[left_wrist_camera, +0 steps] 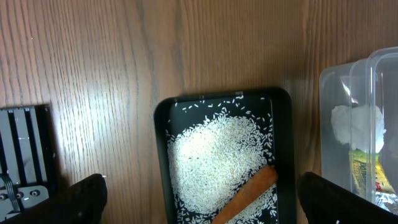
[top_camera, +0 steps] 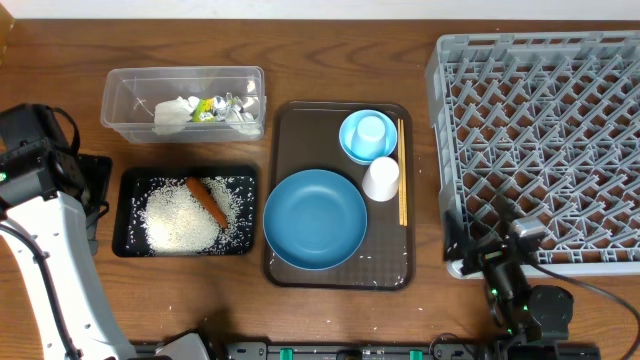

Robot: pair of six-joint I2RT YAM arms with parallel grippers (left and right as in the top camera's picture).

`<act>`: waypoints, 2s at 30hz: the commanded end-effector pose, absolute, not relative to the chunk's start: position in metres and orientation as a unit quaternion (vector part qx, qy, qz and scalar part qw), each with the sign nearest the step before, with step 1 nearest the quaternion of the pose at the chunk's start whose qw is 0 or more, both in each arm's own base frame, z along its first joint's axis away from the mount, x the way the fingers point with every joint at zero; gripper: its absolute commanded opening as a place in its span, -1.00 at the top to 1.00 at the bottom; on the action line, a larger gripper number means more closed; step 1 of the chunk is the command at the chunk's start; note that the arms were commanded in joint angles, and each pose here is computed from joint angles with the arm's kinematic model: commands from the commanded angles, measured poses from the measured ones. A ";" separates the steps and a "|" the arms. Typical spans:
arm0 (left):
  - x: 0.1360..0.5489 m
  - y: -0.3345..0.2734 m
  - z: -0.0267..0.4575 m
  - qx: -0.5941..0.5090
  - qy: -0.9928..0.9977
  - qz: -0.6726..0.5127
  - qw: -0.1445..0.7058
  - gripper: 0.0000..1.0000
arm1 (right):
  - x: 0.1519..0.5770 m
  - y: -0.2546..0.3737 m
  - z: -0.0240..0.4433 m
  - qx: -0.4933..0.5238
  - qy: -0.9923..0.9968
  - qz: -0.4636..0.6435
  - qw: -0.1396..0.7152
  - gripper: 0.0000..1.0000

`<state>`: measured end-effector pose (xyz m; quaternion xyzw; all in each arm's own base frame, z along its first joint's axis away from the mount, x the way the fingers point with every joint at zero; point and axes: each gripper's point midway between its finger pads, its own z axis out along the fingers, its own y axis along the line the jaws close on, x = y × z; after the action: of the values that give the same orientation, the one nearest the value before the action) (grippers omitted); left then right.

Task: Sort waste into correct bins and load items into the dishwasher rack

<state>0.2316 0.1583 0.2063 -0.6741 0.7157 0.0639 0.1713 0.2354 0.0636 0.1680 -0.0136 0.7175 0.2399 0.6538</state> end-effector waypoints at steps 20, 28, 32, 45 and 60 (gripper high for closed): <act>0.231 0.160 0.207 -0.673 0.718 0.067 0.168 -0.99 | 0.166 0.135 0.294 -0.019 0.637 0.599 0.486 -0.98; 0.231 0.160 0.207 -0.672 0.718 0.067 0.168 -0.99 | 0.201 0.138 0.344 -0.075 0.718 0.506 0.473 -0.98; 0.231 0.160 0.207 -0.673 0.718 0.067 0.168 -0.99 | 0.230 0.144 0.354 -0.094 0.775 0.446 0.437 -0.98; 0.231 0.160 0.207 -0.672 0.718 0.067 0.168 -0.99 | 0.290 0.254 0.265 -0.190 0.934 0.143 0.268 -0.79; 0.231 0.160 0.207 -0.673 0.718 0.067 0.168 -0.99 | 0.229 0.378 0.117 -0.297 0.943 0.090 0.121 -0.97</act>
<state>0.2313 0.1576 0.2057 -0.6741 0.7163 0.0628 0.1691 0.2406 0.3637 0.1313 -0.2901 0.9427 0.1034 0.1284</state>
